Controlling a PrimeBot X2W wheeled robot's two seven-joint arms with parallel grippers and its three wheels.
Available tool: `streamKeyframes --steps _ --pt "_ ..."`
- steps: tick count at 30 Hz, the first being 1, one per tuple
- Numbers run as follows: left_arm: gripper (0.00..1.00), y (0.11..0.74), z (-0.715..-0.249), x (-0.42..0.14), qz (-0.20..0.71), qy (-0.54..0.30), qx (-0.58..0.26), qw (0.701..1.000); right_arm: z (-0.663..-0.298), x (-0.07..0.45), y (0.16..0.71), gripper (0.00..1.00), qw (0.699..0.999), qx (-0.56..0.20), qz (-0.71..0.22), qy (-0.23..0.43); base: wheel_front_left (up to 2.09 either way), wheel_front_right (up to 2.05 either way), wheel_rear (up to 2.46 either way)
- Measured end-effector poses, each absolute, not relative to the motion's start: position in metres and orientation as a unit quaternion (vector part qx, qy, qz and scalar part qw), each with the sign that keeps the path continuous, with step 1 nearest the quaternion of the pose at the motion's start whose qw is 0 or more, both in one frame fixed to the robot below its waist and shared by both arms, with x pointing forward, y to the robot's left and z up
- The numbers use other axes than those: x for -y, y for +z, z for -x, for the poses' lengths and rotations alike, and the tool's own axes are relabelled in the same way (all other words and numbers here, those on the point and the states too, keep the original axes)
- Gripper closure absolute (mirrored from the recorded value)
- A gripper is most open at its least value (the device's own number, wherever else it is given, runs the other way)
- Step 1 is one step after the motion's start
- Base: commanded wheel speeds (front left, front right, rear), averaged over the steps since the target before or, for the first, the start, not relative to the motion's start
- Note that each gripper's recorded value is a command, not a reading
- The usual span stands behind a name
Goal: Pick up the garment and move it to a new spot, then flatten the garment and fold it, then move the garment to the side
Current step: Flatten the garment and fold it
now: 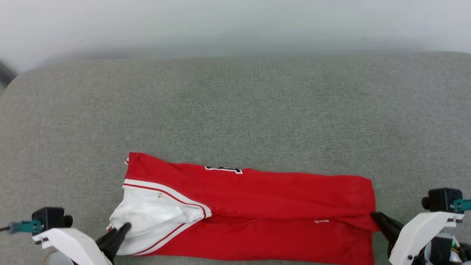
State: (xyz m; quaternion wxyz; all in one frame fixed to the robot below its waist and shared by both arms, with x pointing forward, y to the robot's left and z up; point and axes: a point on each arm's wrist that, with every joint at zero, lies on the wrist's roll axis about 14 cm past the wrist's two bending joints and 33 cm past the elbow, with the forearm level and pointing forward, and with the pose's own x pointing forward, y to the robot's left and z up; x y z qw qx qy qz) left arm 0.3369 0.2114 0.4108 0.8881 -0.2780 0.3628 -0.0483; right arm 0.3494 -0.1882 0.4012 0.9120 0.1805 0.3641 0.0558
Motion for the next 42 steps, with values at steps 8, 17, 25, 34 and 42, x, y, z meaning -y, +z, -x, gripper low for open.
streamKeyframes --steps 8,17,25,34,42 --pt "0.0 0.42 -0.332 -0.223 0.245 -0.02 -0.308 0.919 -0.329 0.194 0.405 0.0 0.92 -0.345 -0.181 0.048 0.0 0.0 0.0" --pt "0.0 0.486 -0.355 -0.225 0.198 -0.011 -0.156 0.968 -0.334 0.218 0.458 0.0 0.947 -0.282 -0.151 0.035 0.0 0.0 0.0" --pt "0.0 0.53 -0.364 -0.206 0.188 -0.023 -0.035 0.981 -0.343 0.224 0.468 0.0 0.938 -0.322 -0.12 0.035 0.0 0.0 0.0" --pt "0.0 0.56 -0.37 -0.208 0.105 -0.017 0.066 0.992 -0.355 0.204 0.432 0.0 0.904 -0.405 -0.127 0.052 0.0 0.0 0.0" --pt "0.0 0.568 -0.373 -0.219 0.068 0.005 0.098 0.993 -0.35 0.185 0.391 0.0 0.864 -0.479 -0.141 0.063 0.0 0.0 0.0"
